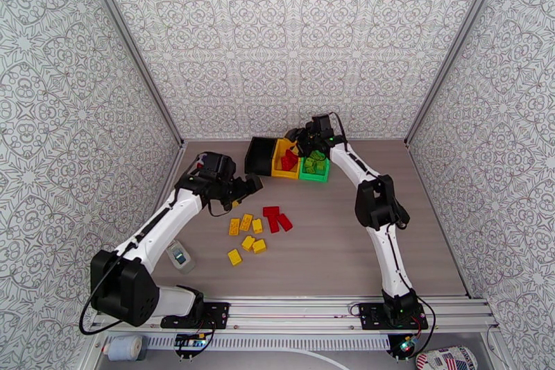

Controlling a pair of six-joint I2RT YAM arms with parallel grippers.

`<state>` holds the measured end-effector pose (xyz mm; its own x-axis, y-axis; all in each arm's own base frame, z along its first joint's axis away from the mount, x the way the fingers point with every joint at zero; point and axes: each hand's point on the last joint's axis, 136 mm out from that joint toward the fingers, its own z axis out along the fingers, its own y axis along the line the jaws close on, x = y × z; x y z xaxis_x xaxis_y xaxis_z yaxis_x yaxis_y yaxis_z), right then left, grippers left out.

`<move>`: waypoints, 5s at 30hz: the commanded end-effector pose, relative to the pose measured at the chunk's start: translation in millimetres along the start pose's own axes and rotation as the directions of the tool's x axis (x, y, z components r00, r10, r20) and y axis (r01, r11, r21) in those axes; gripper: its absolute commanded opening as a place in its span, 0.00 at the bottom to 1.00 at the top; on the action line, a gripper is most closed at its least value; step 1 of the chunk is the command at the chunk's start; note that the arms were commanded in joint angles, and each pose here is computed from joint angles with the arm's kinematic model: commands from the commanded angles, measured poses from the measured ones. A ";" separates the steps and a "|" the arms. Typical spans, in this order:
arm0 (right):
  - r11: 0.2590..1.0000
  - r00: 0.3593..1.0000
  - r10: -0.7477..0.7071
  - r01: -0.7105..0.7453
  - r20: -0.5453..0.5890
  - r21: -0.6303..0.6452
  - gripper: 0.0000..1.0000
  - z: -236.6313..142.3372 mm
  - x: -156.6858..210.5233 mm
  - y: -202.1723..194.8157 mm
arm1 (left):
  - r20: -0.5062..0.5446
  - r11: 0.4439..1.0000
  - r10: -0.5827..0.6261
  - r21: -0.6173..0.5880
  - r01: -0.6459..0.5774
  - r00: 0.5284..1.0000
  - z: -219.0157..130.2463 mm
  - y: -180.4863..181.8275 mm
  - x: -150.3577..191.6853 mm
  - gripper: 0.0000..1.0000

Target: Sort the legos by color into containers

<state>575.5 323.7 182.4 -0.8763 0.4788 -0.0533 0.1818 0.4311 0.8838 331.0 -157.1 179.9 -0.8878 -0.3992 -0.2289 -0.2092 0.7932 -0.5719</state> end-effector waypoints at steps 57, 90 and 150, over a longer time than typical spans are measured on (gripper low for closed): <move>0.828 0.971 -0.099 0.200 -0.216 0.524 0.53 -200.5 187.8 -180.2 | -0.350 0.874 0.033 -0.445 -0.197 0.936 148.0 39.4 94.2 0.35; 0.776 0.954 -0.107 0.257 -0.280 0.576 0.51 -179.6 223.4 -186.3 | -0.234 0.975 0.172 -0.099 -0.200 0.957 106.7 -56.1 -15.9 0.28; 0.713 0.898 -0.197 0.406 -0.393 0.572 0.58 -150.7 247.6 -169.1 | 0.037 0.946 0.263 0.185 -0.265 0.964 67.8 -137.8 -136.6 0.78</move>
<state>253.2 233.9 87.1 -0.9940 0.1076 -0.0203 0.0945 0.9365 0.3377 522.5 -263.5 179.6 -0.9384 -0.2037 -0.2789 0.0275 0.7609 -0.6482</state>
